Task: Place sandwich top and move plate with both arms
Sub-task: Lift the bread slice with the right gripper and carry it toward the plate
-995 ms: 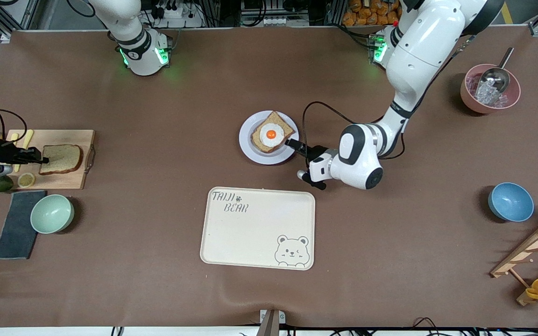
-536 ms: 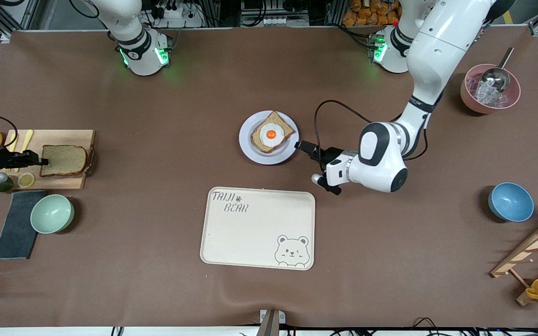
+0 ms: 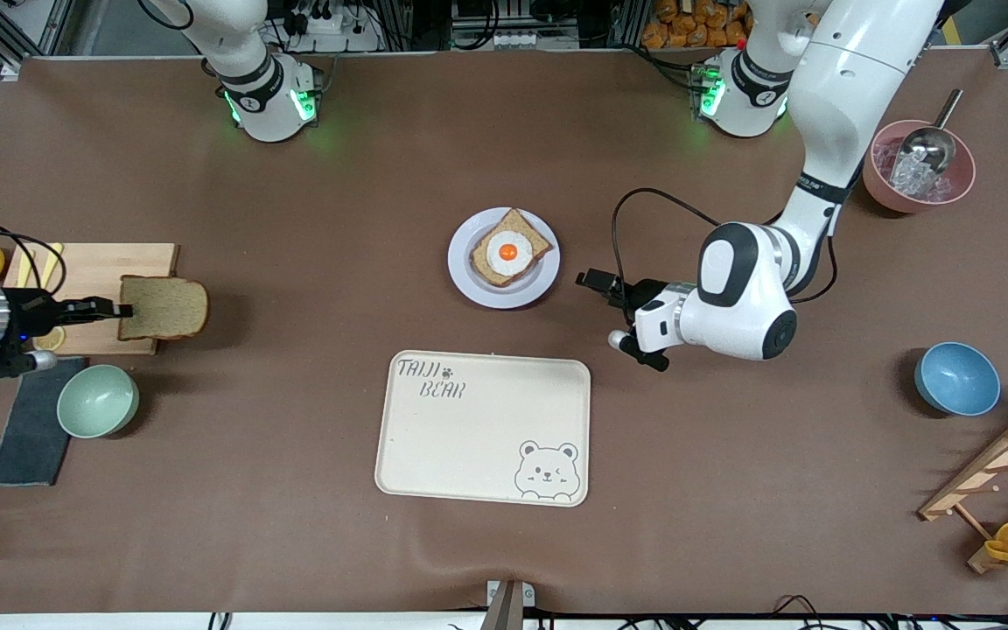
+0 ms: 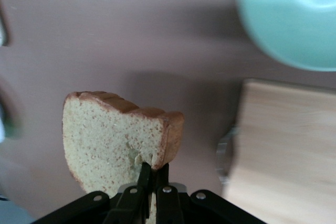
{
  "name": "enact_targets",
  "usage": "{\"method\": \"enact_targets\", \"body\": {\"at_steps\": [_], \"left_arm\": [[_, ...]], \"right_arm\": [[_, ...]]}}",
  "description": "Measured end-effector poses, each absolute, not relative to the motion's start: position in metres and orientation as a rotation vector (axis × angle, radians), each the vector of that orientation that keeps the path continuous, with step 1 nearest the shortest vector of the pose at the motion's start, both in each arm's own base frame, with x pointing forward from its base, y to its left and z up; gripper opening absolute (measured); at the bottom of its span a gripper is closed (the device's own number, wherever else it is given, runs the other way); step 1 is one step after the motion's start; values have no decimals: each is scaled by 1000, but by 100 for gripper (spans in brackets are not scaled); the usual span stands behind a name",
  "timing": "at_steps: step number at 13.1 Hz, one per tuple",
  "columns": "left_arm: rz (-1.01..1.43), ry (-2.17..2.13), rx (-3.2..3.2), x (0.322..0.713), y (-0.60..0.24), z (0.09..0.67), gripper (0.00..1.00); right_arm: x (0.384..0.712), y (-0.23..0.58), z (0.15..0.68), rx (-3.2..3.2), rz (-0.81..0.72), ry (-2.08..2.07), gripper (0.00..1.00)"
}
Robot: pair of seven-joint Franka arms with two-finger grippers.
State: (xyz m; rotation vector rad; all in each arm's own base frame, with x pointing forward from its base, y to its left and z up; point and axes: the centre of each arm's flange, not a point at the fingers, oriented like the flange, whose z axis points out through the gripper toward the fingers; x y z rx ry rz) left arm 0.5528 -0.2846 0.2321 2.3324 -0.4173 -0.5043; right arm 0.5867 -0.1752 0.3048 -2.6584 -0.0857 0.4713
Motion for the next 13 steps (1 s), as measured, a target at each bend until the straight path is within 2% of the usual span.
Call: {"method": "enact_targets", "body": {"at_steps": [8, 13], "left_arm": [[-507, -416, 2332, 552, -284, 231, 100], [-505, -415, 2333, 552, -283, 232, 100]], "right_arm": [[608, 25, 357, -2651, 572, 4, 7], [586, 149, 340, -2672, 517, 8, 7]]}}
